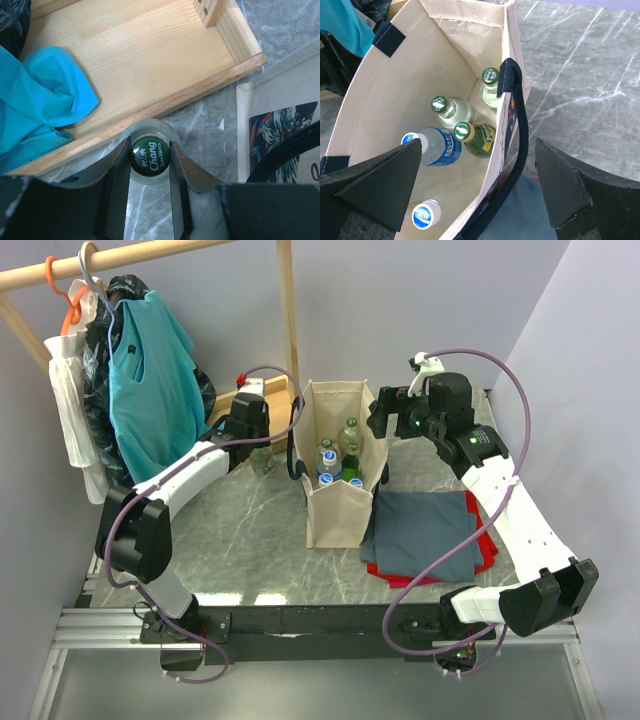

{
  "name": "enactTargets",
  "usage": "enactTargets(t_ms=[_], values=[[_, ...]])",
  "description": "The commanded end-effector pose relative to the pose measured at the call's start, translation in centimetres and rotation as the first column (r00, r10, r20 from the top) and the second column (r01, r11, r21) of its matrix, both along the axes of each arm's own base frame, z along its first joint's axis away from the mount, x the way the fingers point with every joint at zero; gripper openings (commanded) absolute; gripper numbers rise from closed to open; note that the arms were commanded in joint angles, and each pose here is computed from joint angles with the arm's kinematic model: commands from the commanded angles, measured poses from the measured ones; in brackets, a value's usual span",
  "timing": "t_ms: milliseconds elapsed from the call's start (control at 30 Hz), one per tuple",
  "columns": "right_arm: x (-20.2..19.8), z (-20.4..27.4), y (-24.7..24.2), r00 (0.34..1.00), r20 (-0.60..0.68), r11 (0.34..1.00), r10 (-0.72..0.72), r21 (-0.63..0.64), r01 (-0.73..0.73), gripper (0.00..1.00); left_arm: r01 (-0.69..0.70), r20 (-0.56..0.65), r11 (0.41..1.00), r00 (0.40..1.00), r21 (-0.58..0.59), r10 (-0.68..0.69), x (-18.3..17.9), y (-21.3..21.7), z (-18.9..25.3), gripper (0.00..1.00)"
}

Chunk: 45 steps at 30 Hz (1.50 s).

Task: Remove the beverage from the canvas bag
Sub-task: Place the drink at the center of the board.

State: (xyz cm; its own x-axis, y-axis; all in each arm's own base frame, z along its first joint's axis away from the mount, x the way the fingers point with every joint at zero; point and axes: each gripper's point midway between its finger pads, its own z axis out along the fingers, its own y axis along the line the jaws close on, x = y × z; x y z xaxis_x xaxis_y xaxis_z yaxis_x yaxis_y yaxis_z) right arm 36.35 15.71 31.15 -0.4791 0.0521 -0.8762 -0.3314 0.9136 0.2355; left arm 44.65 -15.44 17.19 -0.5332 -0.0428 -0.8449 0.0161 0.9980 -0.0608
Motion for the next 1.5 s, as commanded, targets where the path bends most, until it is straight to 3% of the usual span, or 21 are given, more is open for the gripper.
enactTargets(t_ms=[0,67,133,233,767,933,1067,1133,1467], values=[[-0.1,2.1,0.2,0.998,0.059,1.000,0.005,0.019,-0.006,1.00,-0.008,0.182,0.997,0.983,-0.076,0.021,1.9,-0.5,6.6,0.37],[-0.1,2.0,0.2,0.998,0.057,1.000,0.004,0.020,-0.006,1.00,-0.007,0.175,0.997,0.984,-0.078,0.020,1.8,-0.5,6.5,0.36],[-0.1,1.9,0.3,0.998,0.056,1.000,0.007,0.022,-0.008,1.00,-0.006,0.175,0.997,0.984,-0.081,0.020,1.8,-0.5,6.5,0.45],[-0.1,1.8,0.3,0.999,0.054,1.000,0.005,0.022,-0.006,1.00,-0.007,0.173,0.997,0.985,-0.082,0.021,1.7,-0.5,6.4,0.50],[-0.1,1.9,0.4,0.998,0.055,0.999,0.012,0.029,-0.013,1.00,-0.028,0.168,0.997,0.985,-0.078,0.041,1.0,0.1,6.3,0.55],[-0.2,2.3,0.4,0.998,0.064,0.999,0.013,0.034,-0.015,1.00,-0.038,0.178,0.996,0.983,-0.079,0.052,0.5,0.6,7.0,0.66],[-0.3,2.5,0.5,0.998,0.068,0.999,0.016,0.037,-0.019,1.00,-0.048,0.196,0.995,0.978,-0.092,0.065,0.0,0.9,8.0,0.89],[-0.4,2.6,0.5,0.997,0.070,0.999,0.018,0.039,-0.020,1.00,-0.056,0.202,0.994,0.977,-0.097,0.074,-0.3,1.2,8.6,0.96],[-1.0,4.1,-0.7,0.991,0.124,0.998,-0.041,0.049,0.035,1.00,-0.032,0.274,0.982,0.958,-0.184,0.082,-2.0,1.3,13.5,0.96]])
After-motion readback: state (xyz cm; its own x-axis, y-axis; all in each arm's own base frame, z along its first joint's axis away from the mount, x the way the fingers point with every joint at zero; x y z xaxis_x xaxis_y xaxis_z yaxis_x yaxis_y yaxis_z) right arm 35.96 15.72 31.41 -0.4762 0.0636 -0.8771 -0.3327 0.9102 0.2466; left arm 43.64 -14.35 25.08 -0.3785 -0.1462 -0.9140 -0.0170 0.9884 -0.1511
